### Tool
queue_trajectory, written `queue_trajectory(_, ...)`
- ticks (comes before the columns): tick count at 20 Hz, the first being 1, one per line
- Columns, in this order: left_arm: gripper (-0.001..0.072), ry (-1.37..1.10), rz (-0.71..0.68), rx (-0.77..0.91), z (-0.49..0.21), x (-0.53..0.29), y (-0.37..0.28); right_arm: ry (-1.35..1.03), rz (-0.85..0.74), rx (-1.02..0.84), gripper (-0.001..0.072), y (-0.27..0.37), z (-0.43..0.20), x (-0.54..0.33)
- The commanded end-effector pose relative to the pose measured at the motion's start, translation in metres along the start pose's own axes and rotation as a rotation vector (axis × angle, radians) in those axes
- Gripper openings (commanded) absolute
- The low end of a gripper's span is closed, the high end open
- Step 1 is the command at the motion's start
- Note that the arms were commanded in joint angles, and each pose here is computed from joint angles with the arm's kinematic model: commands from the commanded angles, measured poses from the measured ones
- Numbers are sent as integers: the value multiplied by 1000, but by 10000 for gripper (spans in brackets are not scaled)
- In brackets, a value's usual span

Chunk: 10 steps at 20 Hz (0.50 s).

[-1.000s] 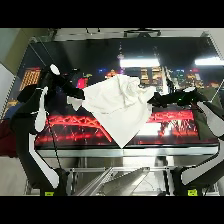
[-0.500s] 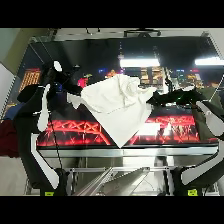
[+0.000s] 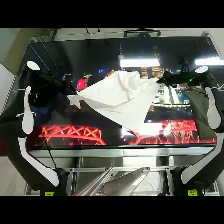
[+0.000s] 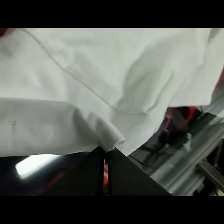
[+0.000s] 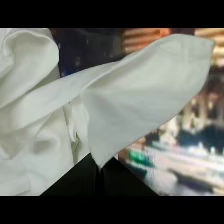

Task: Fold the shirts.

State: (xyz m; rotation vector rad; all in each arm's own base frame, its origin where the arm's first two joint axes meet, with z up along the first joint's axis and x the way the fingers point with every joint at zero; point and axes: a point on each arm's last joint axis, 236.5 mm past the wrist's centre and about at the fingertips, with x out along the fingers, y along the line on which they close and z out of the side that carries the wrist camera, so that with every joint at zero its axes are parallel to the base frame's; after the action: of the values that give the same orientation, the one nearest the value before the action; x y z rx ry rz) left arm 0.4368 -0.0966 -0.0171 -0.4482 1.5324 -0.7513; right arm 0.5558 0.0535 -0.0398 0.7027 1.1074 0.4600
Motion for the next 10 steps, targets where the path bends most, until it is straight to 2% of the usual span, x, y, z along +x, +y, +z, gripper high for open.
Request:
queue_trajectory(1,18,96,-168,-126,-50,27,-24,7,-18,-1,14,-5,21,15)
queue_trajectory(5,19,199,-206,-189,-113,71,-37,3,-48,-11,17,-8,31,17)
queue_trajectory(7,18,172,-194,-197,-115,73,-34,29,-38,-19,277,-3,26,11)
queue_trajectory(10,18,85,-219,-182,-91,53,-36,114,-16,-18,295,2,8,-8)
